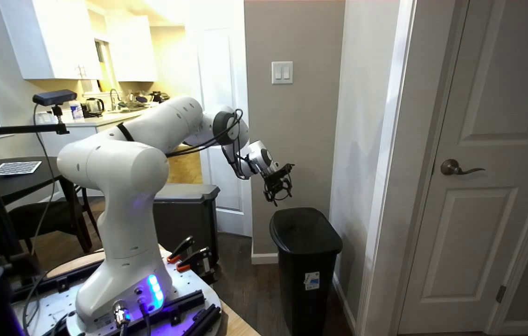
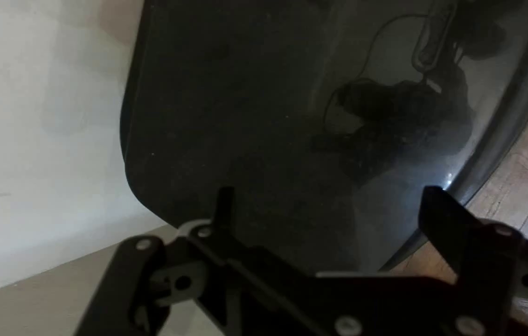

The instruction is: Completely open the bin

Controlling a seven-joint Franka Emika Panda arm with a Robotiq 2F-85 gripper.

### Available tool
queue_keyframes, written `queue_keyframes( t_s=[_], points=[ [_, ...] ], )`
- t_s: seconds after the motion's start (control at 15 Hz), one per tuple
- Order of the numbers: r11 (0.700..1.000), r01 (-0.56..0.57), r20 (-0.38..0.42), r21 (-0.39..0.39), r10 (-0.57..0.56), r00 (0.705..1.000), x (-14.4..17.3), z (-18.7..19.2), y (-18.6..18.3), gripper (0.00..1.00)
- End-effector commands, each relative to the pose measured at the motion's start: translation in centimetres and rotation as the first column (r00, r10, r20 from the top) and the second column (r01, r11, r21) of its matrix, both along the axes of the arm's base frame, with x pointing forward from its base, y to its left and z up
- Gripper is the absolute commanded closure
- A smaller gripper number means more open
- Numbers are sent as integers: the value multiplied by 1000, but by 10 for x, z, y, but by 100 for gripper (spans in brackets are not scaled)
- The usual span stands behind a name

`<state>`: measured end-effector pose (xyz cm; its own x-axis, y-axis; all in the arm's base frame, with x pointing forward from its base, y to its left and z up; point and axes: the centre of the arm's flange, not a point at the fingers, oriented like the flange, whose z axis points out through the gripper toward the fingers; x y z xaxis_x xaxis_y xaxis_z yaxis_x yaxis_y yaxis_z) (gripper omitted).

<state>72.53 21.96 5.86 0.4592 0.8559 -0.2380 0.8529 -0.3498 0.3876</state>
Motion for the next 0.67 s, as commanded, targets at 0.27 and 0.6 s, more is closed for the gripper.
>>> queue_keyframes(
  t_s=[0.27,0.6],
  points=[
    [998,54,35,-40,-53,998,-52,-33,42,0],
    [995,80,45,-56,-77,996,-78,-61,55,0]
  ],
)
